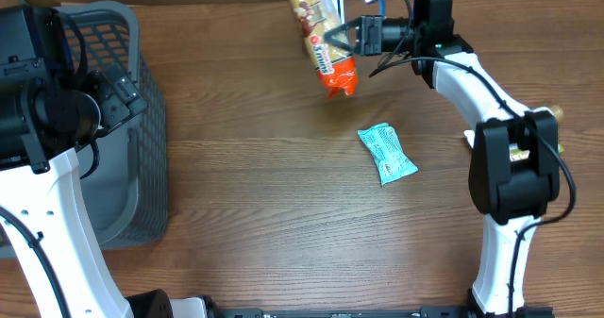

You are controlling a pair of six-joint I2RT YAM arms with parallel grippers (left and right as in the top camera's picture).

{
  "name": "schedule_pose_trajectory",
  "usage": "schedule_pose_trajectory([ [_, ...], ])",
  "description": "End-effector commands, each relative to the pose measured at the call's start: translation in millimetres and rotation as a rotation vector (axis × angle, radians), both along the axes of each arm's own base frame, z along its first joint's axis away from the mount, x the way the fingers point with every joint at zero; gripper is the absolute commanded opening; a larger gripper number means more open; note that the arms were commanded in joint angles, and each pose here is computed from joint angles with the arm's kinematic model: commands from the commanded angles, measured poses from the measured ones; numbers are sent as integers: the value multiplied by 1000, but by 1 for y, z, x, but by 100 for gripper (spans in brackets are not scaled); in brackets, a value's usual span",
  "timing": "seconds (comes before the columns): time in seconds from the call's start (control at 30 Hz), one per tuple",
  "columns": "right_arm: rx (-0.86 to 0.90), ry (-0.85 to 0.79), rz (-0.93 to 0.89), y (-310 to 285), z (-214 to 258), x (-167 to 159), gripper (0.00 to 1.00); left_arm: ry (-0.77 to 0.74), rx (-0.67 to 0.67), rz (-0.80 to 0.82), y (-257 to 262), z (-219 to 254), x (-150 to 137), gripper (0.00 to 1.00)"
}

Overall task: Scan the item barcode
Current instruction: 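Hold the spaghetti pack in front of the white scanner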

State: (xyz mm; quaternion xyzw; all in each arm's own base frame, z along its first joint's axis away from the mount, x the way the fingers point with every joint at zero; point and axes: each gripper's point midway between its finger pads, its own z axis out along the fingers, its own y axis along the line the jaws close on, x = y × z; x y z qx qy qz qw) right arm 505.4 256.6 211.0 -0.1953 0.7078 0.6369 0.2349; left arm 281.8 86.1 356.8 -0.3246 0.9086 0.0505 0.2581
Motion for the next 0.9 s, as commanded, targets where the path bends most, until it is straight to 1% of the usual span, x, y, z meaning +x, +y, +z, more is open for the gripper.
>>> schedule_pose_trajectory([
  [0.0, 30, -5, 20, -11, 6, 8, 4, 8, 16, 2, 4, 0, 0, 100],
  [0.13, 29, 38, 37, -10, -26, 11, 4, 8, 16, 2, 4, 0, 0, 100],
  [0.27, 30, 53, 51, -7, -43, 11, 4, 8, 16, 2, 4, 0, 0, 99],
  [0.7, 33, 27, 48, -8, -41, 13, 4, 8, 16, 2, 4, 0, 0, 99],
  [0.87, 3, 70, -42, -10, -51, 27, 4, 7, 16, 2, 4, 0, 0, 100],
])
